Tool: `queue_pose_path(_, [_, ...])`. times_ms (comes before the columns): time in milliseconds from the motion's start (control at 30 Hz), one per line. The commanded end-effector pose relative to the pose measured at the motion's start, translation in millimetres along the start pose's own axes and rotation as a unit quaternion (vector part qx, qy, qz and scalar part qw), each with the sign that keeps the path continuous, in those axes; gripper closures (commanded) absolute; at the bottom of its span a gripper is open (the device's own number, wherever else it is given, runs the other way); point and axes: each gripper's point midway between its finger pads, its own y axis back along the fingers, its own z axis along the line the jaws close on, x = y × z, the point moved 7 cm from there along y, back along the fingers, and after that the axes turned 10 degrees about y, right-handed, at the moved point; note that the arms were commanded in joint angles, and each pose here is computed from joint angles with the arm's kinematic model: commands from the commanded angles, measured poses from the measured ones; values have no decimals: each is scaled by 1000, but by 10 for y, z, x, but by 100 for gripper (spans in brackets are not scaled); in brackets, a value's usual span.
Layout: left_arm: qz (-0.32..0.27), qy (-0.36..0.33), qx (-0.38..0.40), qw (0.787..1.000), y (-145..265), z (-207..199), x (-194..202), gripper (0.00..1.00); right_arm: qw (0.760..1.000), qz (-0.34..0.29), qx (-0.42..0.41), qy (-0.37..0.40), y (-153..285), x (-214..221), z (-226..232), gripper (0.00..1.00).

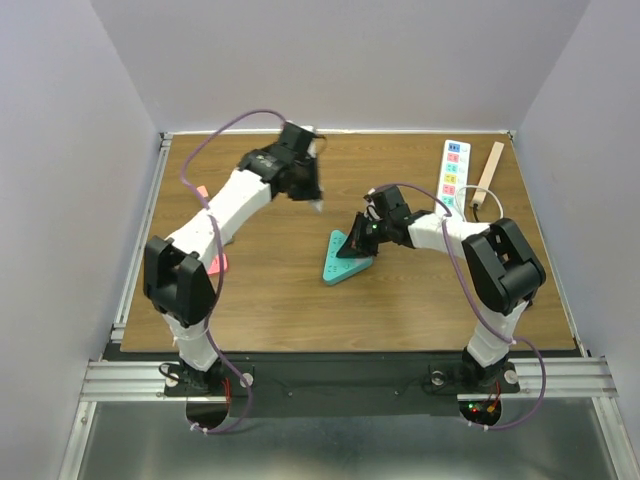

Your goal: Pull the plug off the socket

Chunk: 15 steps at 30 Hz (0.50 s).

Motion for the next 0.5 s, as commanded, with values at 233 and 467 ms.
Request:
queue_pose_path(233, [-51,87,-173,980,168,1955,-137,100,995,31,84,40,200,131,-165,100])
queue_pose_path(467, [-44,124,-233,963,61,2548,-20,100,994,-1,50,97,468,-109,178,100])
